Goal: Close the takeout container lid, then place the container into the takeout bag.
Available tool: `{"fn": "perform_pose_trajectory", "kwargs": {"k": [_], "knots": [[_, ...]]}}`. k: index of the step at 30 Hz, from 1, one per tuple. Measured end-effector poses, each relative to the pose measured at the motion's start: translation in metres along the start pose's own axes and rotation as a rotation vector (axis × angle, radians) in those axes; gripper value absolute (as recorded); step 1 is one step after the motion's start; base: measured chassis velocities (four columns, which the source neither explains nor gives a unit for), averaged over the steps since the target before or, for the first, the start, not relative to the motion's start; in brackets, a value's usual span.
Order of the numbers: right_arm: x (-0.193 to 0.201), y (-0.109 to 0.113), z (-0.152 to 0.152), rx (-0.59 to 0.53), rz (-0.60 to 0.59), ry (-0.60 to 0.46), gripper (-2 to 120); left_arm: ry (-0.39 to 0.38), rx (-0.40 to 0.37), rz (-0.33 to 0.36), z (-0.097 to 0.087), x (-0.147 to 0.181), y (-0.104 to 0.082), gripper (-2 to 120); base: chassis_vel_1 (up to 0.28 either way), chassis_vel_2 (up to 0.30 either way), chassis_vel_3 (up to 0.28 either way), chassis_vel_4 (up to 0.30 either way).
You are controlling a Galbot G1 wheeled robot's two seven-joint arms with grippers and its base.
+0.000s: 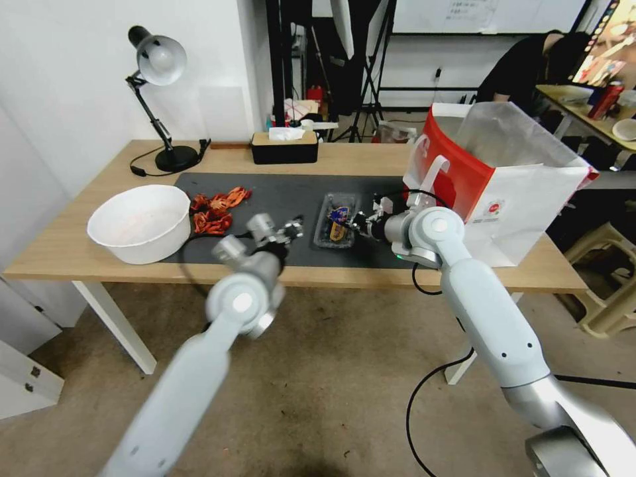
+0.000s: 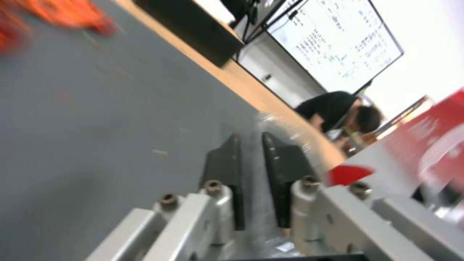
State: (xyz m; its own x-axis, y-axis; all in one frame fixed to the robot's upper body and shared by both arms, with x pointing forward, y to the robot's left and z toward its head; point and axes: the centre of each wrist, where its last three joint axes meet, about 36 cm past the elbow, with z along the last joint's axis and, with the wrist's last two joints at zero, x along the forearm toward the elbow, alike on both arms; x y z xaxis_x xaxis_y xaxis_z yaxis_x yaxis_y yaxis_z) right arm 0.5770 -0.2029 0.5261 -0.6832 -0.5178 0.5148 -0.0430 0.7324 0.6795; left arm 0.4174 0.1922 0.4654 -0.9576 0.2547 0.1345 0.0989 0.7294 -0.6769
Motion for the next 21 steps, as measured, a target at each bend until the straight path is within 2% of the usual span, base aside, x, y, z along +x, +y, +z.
{"fn": "perform_pose_trajectory", "kwargs": {"k": [2, 3, 5, 6, 7, 10, 11, 14, 15, 17, 20, 21], "knots": [[0.013, -0.007, 0.0, -0.01, -0.035, -0.031, 0, -0.027, -0.162, 0.007, 0.004, 0.018, 0.017, 25, 0.0, 0.0, 0.0, 0.0], [0.013, -0.007, 0.0, -0.01, -0.035, -0.031, 0, -0.027, -0.162, 0.007, 0.004, 0.018, 0.017, 25, 0.0, 0.0, 0.0, 0.0], [0.028, -0.019, 0.003, -0.022, -0.058, -0.076, 0, -0.058, -0.326, 0.027, 0.007, 0.027, 0.029, 36, 0.0, 0.0, 0.0, 0.0], [0.03, -0.02, 0.005, -0.017, -0.071, -0.094, 0, -0.069, -0.407, 0.016, 0.009, 0.035, 0.036, 41, 0.0, 0.0, 0.0, 0.0], [0.03, -0.02, 0.005, -0.017, -0.071, -0.094, 0, -0.069, -0.407, 0.016, 0.009, 0.035, 0.036, 41, 0.0, 0.0, 0.0, 0.0], [0.028, -0.019, 0.01, 0.034, -0.115, -0.156, 0, -0.085, -0.638, -0.043, 0.012, 0.062, 0.061, 55, 0.0, 0.0, 0.0, 0.0], [0.028, -0.019, 0.01, 0.034, -0.115, -0.156, 0, -0.085, -0.638, -0.043, 0.012, 0.062, 0.061, 55, 0.0, 0.0, 0.0, 0.0], [0.028, -0.017, 0.014, 0.117, -0.202, -0.233, 0, -0.08, -0.749, -0.102, 0.016, 0.086, 0.076, 68, 0.0, 0.0, 0.0, 0.0], [0.028, -0.017, 0.014, 0.117, -0.202, -0.233, 0, -0.08, -0.749, -0.102, 0.016, 0.086, 0.076, 68, 0.0, 0.0, 0.0, 0.0], [0.031, -0.015, 0.015, 0.194, -0.264, -0.314, 0, -0.076, -0.782, -0.142, 0.025, 0.102, 0.083, 80, 0.0, 0.0, 0.0, 0.0], [0.031, -0.015, 0.015, 0.253, -0.291, -0.375, 0, -0.073, -0.772, -0.163, 0.031, 0.109, 0.085, 85, 0.0, 0.0, 0.0, 0.0], [0.033, -0.014, 0.016, 0.327, -0.321, -0.483, 0, -0.074, -0.75, -0.179, 0.039, 0.117, 0.088, 93, 0.0, 0.0, 0.0, 0.0]]}}
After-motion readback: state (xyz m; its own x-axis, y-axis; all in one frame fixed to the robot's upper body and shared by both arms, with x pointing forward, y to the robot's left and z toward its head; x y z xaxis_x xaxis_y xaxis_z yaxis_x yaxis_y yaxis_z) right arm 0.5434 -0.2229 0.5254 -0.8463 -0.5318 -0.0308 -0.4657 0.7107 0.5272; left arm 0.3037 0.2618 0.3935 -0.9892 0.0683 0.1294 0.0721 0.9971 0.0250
